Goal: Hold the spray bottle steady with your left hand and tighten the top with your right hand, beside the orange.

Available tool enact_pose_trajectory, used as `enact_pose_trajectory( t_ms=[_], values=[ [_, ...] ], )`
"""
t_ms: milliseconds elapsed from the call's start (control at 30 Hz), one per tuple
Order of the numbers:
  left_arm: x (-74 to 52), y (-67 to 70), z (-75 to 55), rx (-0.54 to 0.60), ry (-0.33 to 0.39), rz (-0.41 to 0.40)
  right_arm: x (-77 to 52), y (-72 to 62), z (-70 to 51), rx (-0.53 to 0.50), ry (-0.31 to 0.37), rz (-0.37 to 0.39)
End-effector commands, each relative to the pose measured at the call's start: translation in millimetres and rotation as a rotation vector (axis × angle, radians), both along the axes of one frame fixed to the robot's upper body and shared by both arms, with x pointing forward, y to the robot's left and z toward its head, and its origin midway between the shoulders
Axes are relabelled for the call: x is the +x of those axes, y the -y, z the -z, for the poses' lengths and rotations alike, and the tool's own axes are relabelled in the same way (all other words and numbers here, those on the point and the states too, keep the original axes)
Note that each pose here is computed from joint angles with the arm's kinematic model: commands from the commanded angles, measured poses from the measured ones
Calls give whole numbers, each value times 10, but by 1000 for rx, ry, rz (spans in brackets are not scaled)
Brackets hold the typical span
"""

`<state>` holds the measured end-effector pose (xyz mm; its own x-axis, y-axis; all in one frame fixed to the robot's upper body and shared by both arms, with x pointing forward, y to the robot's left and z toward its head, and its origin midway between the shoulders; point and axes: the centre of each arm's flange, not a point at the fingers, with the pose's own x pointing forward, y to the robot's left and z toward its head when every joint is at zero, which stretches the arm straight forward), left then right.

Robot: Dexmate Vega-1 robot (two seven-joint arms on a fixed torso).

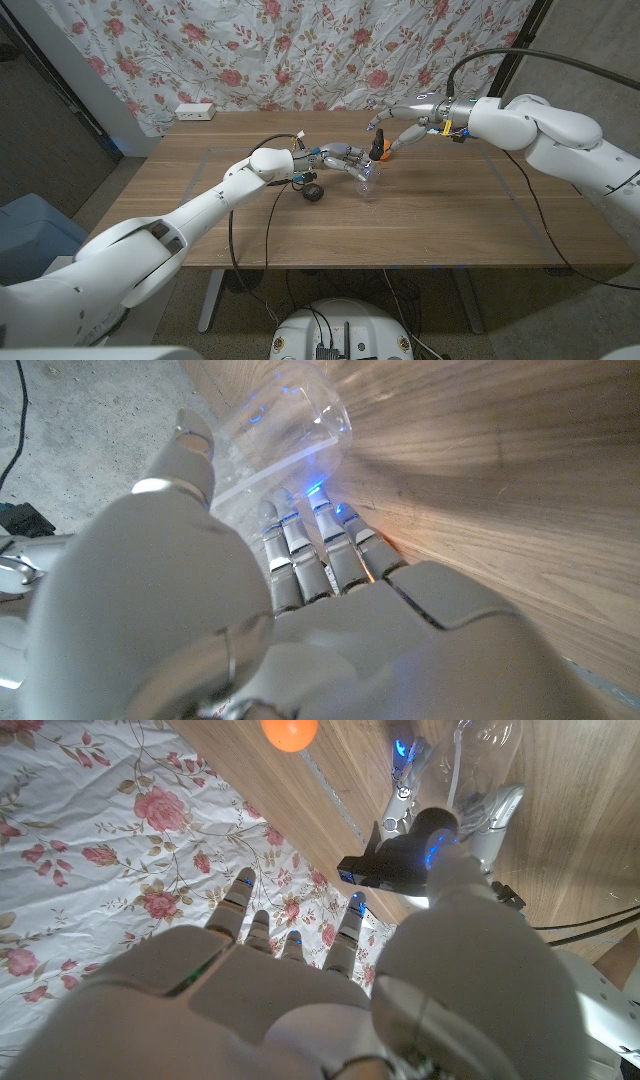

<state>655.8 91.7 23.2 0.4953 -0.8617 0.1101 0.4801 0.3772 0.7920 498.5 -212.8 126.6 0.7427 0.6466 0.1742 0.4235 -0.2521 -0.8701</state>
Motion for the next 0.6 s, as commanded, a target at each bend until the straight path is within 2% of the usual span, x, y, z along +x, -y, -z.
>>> enact_pose_trajectory(
  t_ms=[33, 233, 600],
  values=[
    [-33, -8, 7, 5, 3, 2, 31, -26, -3, -46, -33, 10],
    [-36, 1, -4, 14, 5, 8, 42, -29, -35, -52, -61, 14],
    [-23, 27, -11, 21, 4, 15, 46, -19, -77, -52, -72, 17]
  ],
)
